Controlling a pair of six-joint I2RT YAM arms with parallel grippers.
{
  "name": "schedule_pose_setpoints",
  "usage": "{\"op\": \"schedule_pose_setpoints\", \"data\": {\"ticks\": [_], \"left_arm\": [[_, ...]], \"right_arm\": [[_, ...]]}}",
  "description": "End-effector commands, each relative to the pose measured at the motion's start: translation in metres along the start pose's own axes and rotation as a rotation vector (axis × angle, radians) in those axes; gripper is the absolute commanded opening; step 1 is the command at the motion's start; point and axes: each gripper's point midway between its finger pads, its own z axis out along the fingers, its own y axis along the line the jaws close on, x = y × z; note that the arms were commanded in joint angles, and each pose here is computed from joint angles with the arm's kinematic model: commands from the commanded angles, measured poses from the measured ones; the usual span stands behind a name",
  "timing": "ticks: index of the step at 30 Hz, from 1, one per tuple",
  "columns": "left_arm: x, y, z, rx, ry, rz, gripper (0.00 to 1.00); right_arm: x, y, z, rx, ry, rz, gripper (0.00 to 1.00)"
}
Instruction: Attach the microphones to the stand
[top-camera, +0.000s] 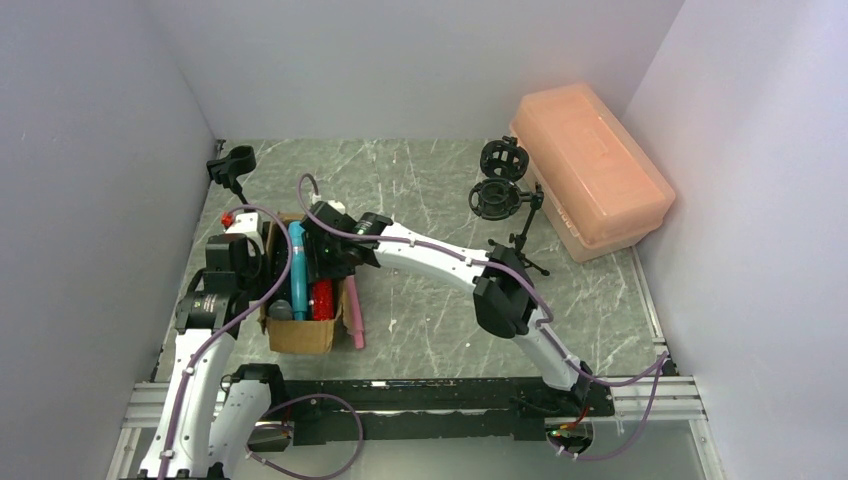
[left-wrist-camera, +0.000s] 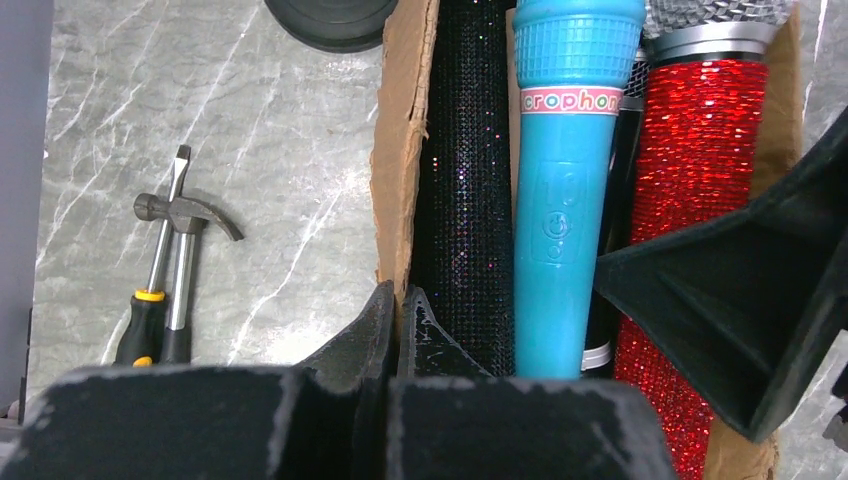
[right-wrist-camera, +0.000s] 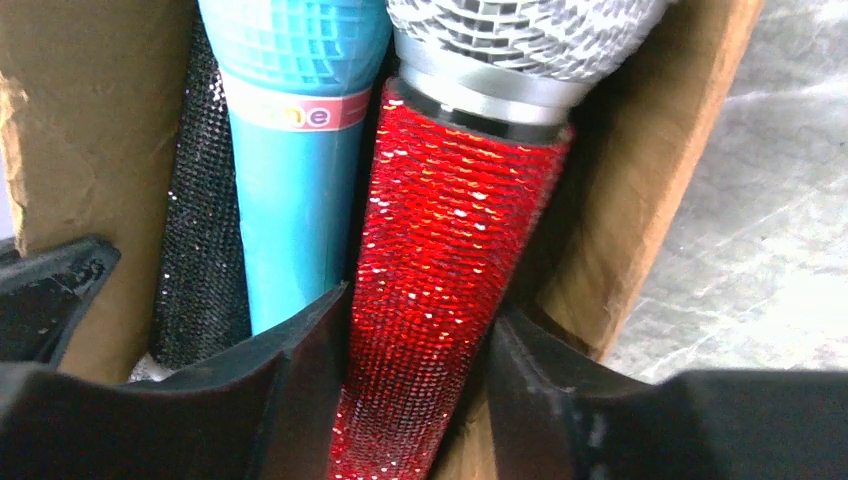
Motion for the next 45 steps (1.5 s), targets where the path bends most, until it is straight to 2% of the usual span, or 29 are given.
{"op": "schedule_pose_setpoints", "data": {"ticks": [1, 3, 5, 10, 14, 18, 23, 28, 32, 36, 40, 45], "left_arm": [[-0.038, -0.006, -0.007, 0.028, -0.145, -0.009, 0.0], [-0.038, -0.003, -0.007, 0.012, -0.144, 0.001, 0.0], [-0.039, 0.002, -0.006, -0.011, -0.147, 0.011, 0.0], [-0.036, 0.008, -0.005, -0.041, -0.141, 0.025, 0.0], [-0.033, 0.008, -0.003, -0.042, -0.129, 0.024, 0.0], [-0.035, 0.007, -0.005, -0.037, -0.13, 0.024, 0.0], [-0.036, 0.005, -0.006, -0.025, -0.134, 0.023, 0.0], [-0.034, 0.005, -0.006, -0.026, -0.127, 0.025, 0.0], [-0.035, 0.004, -0.007, -0.018, -0.132, 0.025, 0.0], [-0.036, 0.0, -0.009, 0.006, -0.141, 0.028, 0.0], [-0.037, -0.001, -0.01, 0.009, -0.146, 0.031, 0.0], [-0.038, -0.001, -0.01, 0.008, -0.137, 0.033, 0.0]], "right_arm": [[-0.015, 0.03, -0.02, -0.125, -0.044, -0.005, 0.45], [-0.029, 0.037, -0.041, -0.159, -0.096, -0.004, 0.35], [-0.044, 0.044, -0.064, -0.2, -0.142, -0.002, 0.29], [-0.065, 0.054, -0.122, -0.334, -0.224, 0.018, 0.25], [-0.068, 0.025, -0.137, -0.306, -0.238, 0.043, 0.21], [-0.052, -0.028, -0.124, -0.205, -0.187, 0.08, 0.2], [-0.012, -0.101, -0.077, -0.066, -0.074, 0.135, 0.19], [0.015, -0.126, -0.039, -0.005, 0.011, 0.155, 0.2], [0.023, -0.13, -0.02, 0.011, 0.051, 0.187, 0.2], [0.03, -0.124, -0.005, 0.0, 0.091, 0.21, 0.27], [0.032, -0.112, 0.004, -0.029, 0.123, 0.218, 0.51], [0.023, -0.095, -0.002, -0.089, 0.117, 0.23, 0.68]]}}
